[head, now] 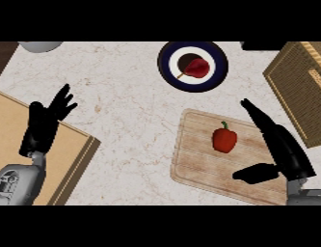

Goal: Pick the bell pepper from the cutting board and place it in the basket

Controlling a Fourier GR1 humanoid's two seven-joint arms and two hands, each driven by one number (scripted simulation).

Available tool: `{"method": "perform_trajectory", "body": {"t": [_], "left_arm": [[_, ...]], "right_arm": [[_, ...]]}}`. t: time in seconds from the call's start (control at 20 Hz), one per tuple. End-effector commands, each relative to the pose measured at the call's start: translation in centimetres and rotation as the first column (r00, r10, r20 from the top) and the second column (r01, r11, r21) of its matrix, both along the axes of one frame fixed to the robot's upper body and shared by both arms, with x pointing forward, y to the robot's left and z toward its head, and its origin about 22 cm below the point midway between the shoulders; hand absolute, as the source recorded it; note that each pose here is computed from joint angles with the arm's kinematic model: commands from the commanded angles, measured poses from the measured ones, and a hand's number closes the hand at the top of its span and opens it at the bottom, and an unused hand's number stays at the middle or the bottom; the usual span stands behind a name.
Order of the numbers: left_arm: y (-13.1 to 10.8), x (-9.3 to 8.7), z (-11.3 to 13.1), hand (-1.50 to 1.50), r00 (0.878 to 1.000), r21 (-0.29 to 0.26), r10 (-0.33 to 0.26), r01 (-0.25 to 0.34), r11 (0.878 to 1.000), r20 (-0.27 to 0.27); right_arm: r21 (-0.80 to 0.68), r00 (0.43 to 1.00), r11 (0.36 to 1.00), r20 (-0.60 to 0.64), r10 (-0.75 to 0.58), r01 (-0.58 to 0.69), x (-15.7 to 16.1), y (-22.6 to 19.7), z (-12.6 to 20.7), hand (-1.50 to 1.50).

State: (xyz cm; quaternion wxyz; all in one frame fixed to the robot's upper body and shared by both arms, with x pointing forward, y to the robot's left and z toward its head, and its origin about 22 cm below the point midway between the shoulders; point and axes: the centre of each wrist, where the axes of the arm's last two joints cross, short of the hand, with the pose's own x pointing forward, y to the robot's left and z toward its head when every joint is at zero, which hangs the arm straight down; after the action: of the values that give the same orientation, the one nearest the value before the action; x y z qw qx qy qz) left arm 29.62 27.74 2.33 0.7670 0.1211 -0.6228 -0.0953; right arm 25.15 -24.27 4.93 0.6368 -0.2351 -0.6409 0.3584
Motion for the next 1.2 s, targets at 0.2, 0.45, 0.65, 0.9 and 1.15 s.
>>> {"method": "perform_trajectory", "body": {"t": [0.2, 0.45, 0.65, 0.9, 1.15], "left_arm": [[1.9, -1.2, -0.4, 0.00, 1.000, 0.006, -0.004, 0.004, 1.000, 0.012], [1.8, -0.7, -1.7, 0.00, 1.000, 0.009, 0.002, -0.002, 1.000, 0.015], [0.3, -0.3, 1.1, 0.00, 1.000, 0.018, -0.007, 0.008, 1.000, -0.005], [1.3, 0.2, 0.2, 0.00, 1.000, 0.004, 0.002, -0.002, 1.000, 0.011], [-0.8, 1.0, 2.0, 0.00, 1.000, 0.009, 0.007, -0.007, 1.000, 0.020]], "right_arm": [[0.004, 1.000, 1.000, -0.012, -0.015, 0.015, 0.0, 1.6, -1.7, -1.50], [-0.017, 0.999, 1.000, -0.051, 0.003, -0.004, 0.3, 0.4, -3.6, -1.50], [-0.002, 0.996, 1.000, -0.084, -0.023, 0.023, 2.9, 1.7, -4.1, -1.50], [0.002, 0.997, 1.000, -0.076, 0.007, -0.007, 3.2, 3.0, -2.9, -1.50], [0.009, 0.996, 1.000, -0.088, -0.017, 0.018, 2.1, 2.7, -3.2, -1.50]]}}
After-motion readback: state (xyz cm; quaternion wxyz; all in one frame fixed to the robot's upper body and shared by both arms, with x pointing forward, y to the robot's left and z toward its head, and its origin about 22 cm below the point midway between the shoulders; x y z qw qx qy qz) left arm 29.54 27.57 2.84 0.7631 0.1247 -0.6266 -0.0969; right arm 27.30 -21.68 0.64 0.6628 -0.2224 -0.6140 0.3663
